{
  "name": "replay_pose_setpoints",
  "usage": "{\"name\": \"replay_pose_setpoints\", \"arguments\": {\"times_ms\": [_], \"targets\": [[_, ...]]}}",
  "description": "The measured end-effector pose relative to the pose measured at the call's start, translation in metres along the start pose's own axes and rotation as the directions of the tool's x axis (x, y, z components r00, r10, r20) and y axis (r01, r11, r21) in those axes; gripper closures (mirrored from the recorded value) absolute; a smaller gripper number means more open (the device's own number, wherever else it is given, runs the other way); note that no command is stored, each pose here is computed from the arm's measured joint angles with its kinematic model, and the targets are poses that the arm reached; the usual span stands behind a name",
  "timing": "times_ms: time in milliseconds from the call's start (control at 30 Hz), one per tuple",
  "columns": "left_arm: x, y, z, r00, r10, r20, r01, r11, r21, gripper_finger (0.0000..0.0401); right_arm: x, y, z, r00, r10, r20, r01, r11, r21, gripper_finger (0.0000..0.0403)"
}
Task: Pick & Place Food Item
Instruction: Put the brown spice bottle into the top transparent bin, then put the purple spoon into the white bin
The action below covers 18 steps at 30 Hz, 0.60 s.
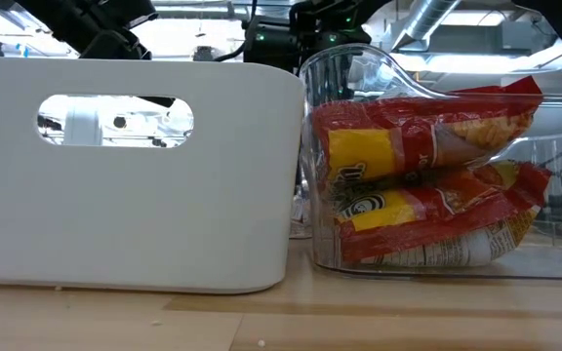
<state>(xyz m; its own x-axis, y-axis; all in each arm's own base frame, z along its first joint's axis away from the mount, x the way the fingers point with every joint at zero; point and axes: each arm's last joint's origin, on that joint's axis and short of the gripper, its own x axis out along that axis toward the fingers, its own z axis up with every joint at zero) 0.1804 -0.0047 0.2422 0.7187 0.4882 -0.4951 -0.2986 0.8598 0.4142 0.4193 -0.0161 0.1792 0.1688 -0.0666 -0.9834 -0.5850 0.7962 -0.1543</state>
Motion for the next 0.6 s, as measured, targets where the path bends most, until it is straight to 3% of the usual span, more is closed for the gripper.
{"name": "replay_pose_setpoints", "arguments": {"times_ms": [600], "targets": [[0.0000,0.0000,0.0000,1.000,0.000,0.000,0.000,1.000,0.001,0.0110,-0.0053,-0.0067,-0.0050,0.997,-0.062,-0.042,0.063,0.998,0.026,0.0157]]}}
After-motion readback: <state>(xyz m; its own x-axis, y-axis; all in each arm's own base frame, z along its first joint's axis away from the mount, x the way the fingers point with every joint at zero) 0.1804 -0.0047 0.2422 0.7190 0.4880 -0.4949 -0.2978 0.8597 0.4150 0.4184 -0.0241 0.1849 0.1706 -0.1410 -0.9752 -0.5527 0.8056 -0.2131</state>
